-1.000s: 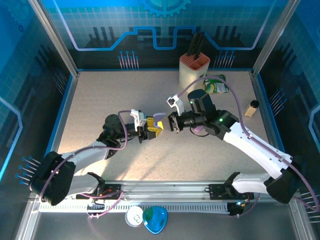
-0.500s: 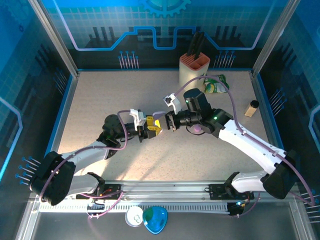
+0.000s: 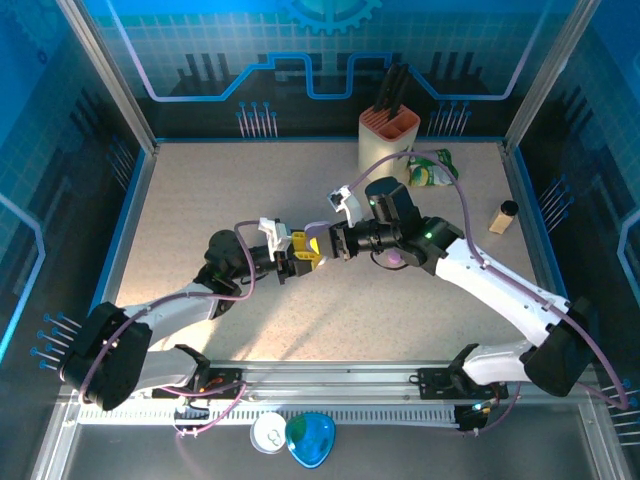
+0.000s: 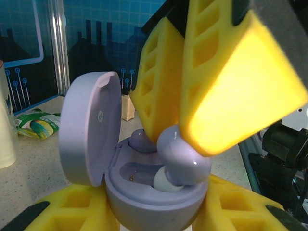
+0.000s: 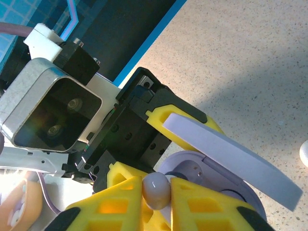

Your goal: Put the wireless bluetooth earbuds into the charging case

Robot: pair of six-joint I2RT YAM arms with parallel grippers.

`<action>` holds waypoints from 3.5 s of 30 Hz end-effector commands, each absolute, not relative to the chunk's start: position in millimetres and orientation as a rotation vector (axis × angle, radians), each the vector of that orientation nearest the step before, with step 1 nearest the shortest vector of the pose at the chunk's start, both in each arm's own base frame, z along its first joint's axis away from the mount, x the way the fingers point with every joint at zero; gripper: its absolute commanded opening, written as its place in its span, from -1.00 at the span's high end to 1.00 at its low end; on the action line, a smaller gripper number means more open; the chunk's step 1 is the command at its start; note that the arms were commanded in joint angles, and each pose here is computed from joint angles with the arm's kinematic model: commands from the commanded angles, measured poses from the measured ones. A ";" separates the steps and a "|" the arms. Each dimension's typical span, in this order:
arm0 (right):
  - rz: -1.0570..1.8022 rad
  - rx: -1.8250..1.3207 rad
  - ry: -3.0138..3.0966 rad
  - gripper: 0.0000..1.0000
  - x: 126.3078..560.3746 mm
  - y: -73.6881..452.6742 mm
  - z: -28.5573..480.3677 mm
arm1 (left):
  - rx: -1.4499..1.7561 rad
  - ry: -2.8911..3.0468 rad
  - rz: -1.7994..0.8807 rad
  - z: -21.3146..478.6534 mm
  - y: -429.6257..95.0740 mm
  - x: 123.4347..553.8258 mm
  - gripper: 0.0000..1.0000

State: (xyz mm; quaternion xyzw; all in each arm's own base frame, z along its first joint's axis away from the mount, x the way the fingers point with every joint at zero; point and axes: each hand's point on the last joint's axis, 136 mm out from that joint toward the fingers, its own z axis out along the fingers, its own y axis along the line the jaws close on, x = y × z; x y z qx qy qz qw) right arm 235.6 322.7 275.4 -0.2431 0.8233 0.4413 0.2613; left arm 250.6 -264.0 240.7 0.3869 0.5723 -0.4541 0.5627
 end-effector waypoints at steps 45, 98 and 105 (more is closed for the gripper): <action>1.061 -0.774 2.223 0.33 234.4 324.2 284.0 | 0.924 1.271 -1.008 248.6 -263.5 250.6 0.48; 0.991 -0.827 2.223 0.67 245.7 332.5 282.8 | 0.941 1.264 -0.980 246.1 -259.0 243.0 0.47; 1.079 -0.870 2.193 0.67 233.7 326.9 288.8 | 0.973 1.246 -1.003 246.6 -258.2 236.8 0.46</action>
